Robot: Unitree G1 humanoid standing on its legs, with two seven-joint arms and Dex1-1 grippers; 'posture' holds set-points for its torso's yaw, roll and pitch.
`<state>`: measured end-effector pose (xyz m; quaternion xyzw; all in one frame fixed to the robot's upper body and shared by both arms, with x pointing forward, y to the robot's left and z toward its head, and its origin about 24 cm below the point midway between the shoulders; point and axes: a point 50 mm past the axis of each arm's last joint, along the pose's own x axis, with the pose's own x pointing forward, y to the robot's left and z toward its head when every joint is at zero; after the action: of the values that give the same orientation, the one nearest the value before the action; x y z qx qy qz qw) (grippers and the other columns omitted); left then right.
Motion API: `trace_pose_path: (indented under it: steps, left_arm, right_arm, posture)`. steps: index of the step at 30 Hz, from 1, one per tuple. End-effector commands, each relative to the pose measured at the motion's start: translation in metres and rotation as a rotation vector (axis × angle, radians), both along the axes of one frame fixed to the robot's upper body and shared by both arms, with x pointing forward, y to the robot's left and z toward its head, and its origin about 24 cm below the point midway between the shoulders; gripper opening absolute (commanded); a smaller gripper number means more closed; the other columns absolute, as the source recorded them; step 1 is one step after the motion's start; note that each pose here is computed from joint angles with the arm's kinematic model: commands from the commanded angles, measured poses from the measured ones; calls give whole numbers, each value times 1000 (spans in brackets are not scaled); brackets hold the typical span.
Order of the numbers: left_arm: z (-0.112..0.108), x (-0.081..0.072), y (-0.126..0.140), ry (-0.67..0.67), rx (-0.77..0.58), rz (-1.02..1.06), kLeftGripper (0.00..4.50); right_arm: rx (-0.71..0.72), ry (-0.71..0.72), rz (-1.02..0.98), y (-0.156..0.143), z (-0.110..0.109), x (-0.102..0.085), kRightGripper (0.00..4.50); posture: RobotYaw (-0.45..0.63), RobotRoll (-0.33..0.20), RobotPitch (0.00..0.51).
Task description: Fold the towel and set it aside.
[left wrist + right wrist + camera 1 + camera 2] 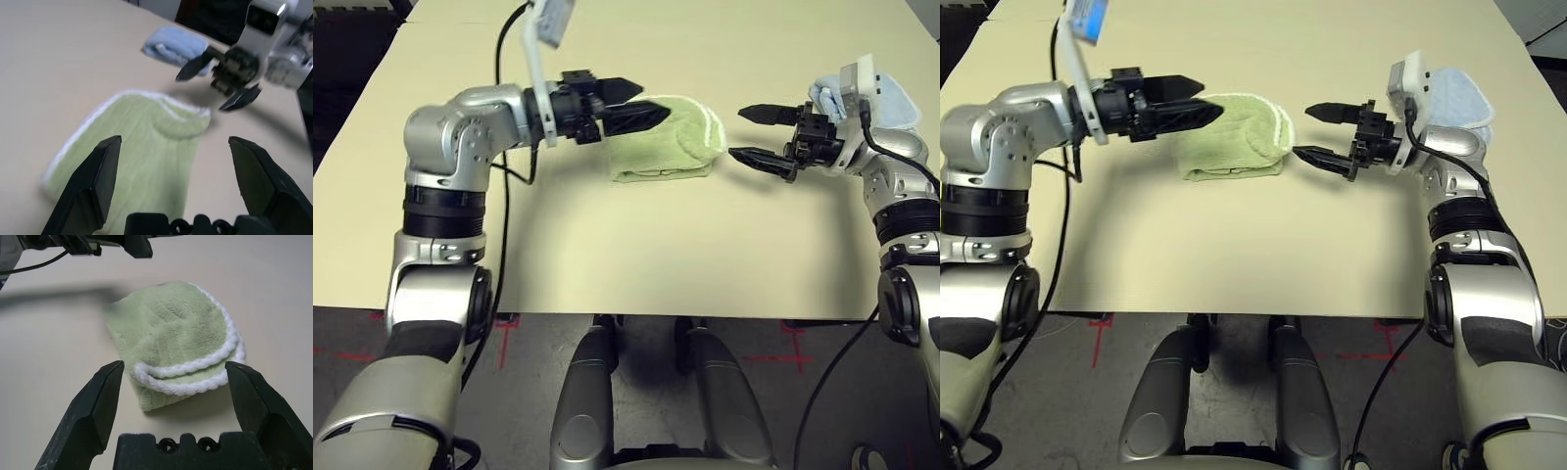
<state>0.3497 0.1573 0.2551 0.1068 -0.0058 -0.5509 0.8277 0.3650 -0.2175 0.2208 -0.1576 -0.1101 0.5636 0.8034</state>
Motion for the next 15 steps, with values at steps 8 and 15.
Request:
trace_pose_path:
  steps: [8,15]
  left_arm:
    - [-22,2,16,-104,143,-81,4500]
    - [-22,0,16,-160,127,-87,4500]
  right_arm:
    - [-66,-42,30,-9,3,-7,2528]
    - [-76,-45,50,-8,2,-8,29]
  posture:
    - [59,0,291]
    - [61,0,292]
